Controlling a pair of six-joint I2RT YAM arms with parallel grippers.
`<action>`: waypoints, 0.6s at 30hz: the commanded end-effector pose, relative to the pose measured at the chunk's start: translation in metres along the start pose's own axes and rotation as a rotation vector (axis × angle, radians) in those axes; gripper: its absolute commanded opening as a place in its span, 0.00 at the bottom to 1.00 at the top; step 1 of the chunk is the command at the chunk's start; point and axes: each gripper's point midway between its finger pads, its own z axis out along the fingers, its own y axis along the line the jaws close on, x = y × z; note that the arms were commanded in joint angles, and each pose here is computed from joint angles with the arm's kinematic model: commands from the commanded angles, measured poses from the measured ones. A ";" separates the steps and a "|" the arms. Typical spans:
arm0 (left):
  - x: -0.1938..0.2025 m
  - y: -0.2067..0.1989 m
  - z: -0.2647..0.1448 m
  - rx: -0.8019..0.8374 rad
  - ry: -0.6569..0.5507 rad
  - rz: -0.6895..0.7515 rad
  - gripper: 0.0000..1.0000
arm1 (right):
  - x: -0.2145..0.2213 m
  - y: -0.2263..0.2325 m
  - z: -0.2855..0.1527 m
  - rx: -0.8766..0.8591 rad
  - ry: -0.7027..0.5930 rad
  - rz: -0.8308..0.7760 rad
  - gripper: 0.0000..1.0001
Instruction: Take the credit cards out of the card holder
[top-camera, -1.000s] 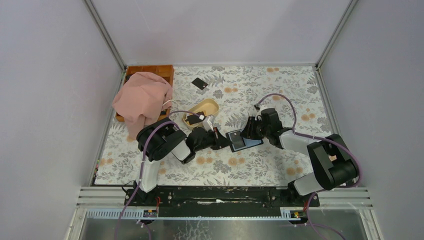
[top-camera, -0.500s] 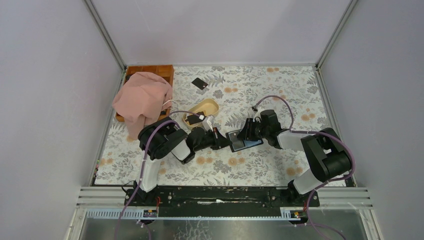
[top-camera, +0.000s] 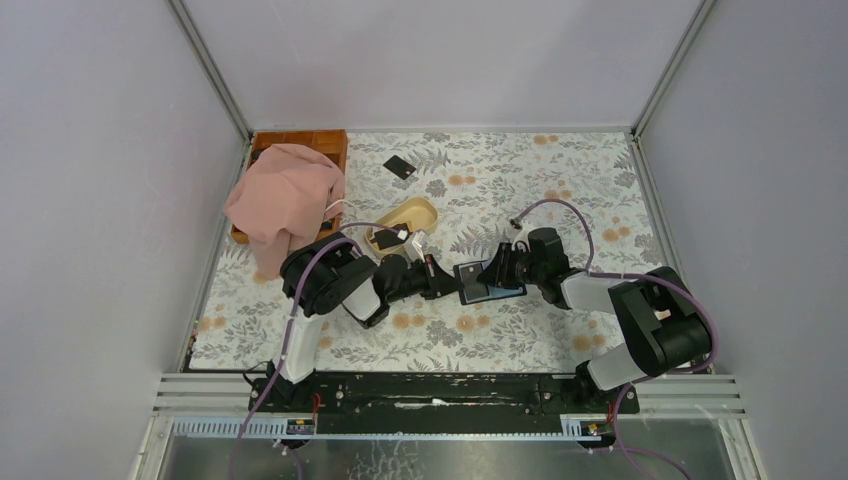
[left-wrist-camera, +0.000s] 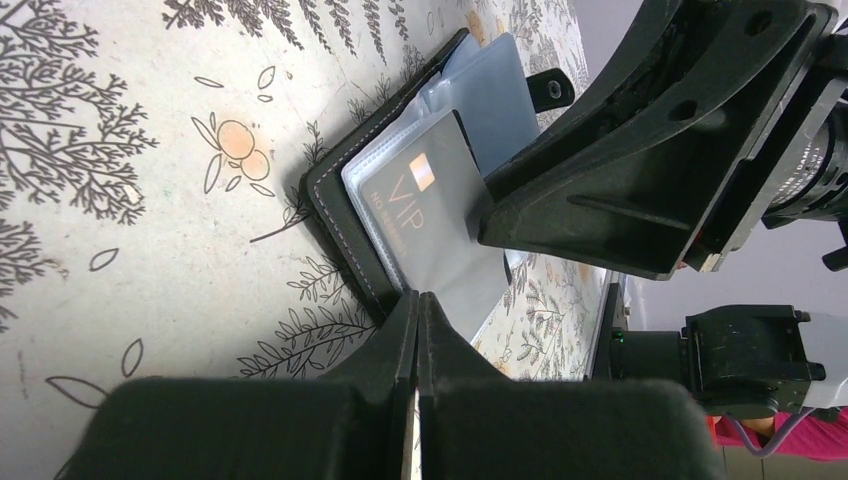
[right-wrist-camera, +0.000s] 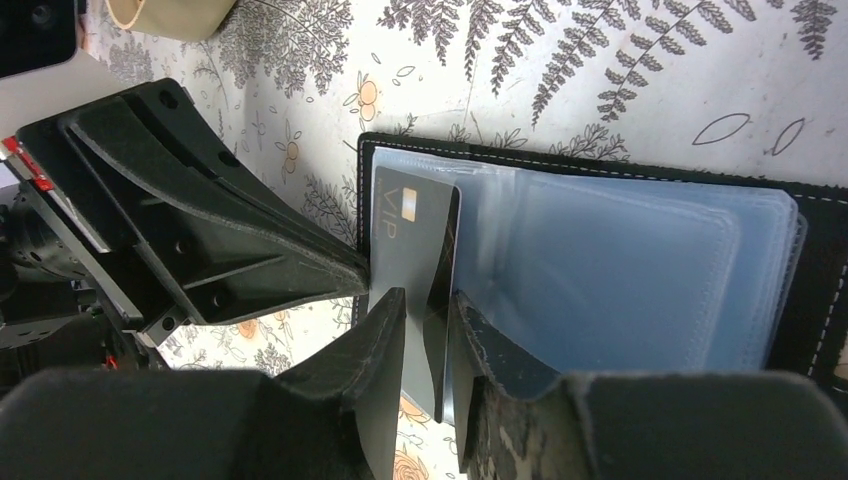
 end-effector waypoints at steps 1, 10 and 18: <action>0.013 0.029 -0.003 -0.080 0.027 -0.010 0.00 | -0.004 0.031 -0.003 -0.150 -0.003 0.000 0.29; 0.015 0.029 -0.003 -0.070 0.033 -0.019 0.00 | -0.004 0.042 0.000 -0.222 0.006 0.024 0.29; 0.015 0.027 -0.003 -0.052 0.033 -0.030 0.00 | 0.013 0.031 0.007 -0.210 0.060 0.040 0.30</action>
